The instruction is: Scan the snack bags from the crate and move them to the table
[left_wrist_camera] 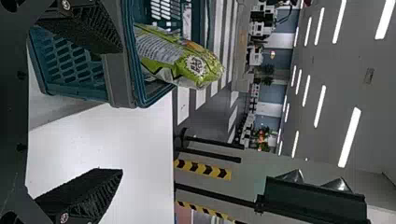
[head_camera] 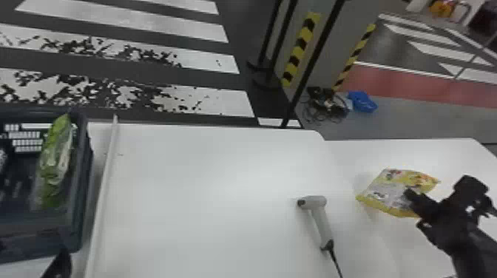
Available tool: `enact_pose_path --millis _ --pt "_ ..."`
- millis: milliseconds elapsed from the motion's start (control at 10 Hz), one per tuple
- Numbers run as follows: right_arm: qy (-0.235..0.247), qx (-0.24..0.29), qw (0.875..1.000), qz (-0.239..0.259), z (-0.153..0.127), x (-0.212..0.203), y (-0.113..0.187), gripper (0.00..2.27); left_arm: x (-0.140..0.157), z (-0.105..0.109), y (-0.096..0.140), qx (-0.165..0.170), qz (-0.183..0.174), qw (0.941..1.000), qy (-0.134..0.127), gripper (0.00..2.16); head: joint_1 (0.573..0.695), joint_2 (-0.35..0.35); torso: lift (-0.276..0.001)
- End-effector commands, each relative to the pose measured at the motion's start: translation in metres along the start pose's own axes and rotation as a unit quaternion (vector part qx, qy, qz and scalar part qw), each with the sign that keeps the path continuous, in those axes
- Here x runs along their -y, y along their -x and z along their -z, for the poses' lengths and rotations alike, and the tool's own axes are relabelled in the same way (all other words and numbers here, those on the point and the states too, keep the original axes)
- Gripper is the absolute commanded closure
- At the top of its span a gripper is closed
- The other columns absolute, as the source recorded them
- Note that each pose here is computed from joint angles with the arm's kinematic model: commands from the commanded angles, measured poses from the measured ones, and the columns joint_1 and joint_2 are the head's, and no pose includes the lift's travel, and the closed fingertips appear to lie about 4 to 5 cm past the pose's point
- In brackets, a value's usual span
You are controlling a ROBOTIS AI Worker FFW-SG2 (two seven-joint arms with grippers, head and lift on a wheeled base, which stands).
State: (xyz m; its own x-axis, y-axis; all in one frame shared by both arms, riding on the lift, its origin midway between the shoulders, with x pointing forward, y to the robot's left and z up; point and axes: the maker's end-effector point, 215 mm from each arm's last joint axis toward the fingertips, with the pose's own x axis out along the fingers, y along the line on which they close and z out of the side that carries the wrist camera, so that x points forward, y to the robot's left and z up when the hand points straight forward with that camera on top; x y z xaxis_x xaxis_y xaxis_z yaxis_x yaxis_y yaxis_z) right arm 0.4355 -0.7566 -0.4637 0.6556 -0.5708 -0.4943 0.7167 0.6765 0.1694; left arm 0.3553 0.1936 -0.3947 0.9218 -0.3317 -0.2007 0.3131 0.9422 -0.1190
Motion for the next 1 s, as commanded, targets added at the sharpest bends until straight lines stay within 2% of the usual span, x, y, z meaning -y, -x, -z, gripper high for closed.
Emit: enact_pose_path --millis 0,200,400,600,900 --pt "-0.001 -0.016 1.0 0.003 0.011 0.001 0.0 0.0 0.001 0.001 0.0 -0.001 0.001 1.0 0.0 0.08 0.695 -0.35 -0.095" --pt "0.021 -0.04 0.999 -0.004 0.021 0.001 0.009 0.05 0.003 0.0 0.0 0.0 0.002 1.0 0.002 0.08 0.695 -0.35 -0.095" --pt "0.05 -0.034 0.997 -0.049 0.024 -0.021 0.028 0.05 0.008 0.001 -0.001 0.0 0.006 1.0 0.004 0.08 0.695 -0.35 -0.095" --pt "0.074 -0.008 0.991 -0.108 0.022 -0.076 0.058 0.05 0.01 -0.002 -0.001 0.002 0.007 1.0 0.003 0.08 0.695 -0.35 -0.095" --pt "0.107 0.026 0.975 -0.195 0.046 -0.158 0.131 0.08 0.01 -0.003 -0.002 0.004 0.008 1.0 0.003 0.08 0.695 -0.35 -0.095"
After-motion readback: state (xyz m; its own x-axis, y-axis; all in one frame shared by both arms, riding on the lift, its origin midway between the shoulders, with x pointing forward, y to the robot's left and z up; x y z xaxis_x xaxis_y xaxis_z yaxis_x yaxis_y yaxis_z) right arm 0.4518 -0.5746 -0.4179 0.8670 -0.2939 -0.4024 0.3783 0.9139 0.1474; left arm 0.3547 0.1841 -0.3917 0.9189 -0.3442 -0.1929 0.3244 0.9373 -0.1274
